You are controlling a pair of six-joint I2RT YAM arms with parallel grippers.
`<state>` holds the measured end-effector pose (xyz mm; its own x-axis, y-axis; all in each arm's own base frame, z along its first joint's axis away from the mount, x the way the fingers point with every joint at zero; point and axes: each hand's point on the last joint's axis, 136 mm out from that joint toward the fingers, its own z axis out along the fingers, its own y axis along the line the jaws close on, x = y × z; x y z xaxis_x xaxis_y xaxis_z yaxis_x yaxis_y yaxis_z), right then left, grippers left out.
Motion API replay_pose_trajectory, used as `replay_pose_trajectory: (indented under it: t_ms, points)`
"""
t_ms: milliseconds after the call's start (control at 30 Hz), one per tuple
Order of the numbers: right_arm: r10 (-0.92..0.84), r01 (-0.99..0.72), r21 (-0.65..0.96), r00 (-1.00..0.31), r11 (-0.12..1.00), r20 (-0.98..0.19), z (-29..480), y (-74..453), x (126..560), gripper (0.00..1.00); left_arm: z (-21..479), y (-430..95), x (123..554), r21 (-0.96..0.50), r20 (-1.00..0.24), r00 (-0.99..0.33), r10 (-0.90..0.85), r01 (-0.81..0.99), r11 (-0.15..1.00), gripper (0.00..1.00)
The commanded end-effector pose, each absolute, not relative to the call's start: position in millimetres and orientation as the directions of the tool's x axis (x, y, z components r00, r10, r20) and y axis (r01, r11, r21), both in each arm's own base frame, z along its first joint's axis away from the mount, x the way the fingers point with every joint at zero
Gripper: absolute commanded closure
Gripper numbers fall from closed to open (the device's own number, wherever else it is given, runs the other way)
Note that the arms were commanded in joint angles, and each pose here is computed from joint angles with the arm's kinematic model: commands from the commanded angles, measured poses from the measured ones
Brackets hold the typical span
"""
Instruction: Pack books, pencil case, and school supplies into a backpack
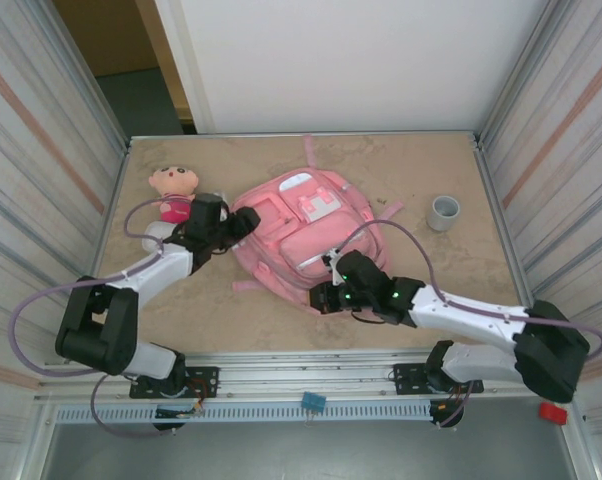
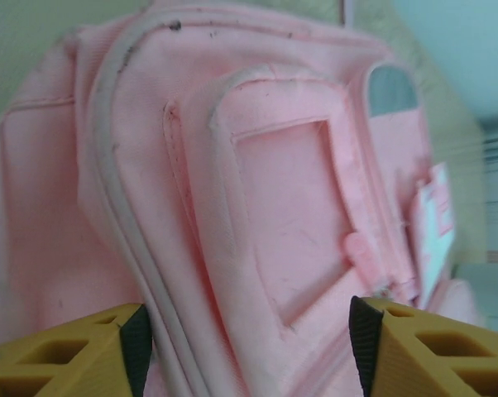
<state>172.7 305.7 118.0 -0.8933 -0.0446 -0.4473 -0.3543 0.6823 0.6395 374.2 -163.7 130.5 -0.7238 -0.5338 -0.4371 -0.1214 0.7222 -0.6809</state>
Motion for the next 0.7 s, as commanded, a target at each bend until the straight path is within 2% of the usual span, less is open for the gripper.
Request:
replay_pose_trajectory:
  t_ms: [0,133,333,467,667]
  points:
    - [0.012,-0.439,0.659,-0.827,0.611,-0.562,158,336,197,1.0,177,-178,370,-0.758,-0.438,-0.724,-0.532,-0.02,0.651,0.32]
    - [-0.027,-0.466,0.65,-0.824,0.6,-0.565,157,347,197,1.0,177,-174,318,-0.832,-0.288,-0.744,-0.603,-0.117,0.542,0.31]
    - [-0.069,-0.482,0.654,-0.831,0.583,-0.552,152,352,191,1.0,151,-179,252,-0.875,-0.071,-0.755,-0.652,-0.267,0.404,0.35]
    - [-0.086,-0.491,0.652,-0.831,0.578,-0.55,150,355,187,1.0,137,-186,239,-0.894,0.008,-0.729,-0.684,-0.312,0.322,0.4]
    - [-0.108,-0.508,0.647,-0.826,0.568,-0.553,150,361,183,1.0,132,-208,244,-0.921,0.079,-0.746,-0.661,-0.308,0.239,0.41]
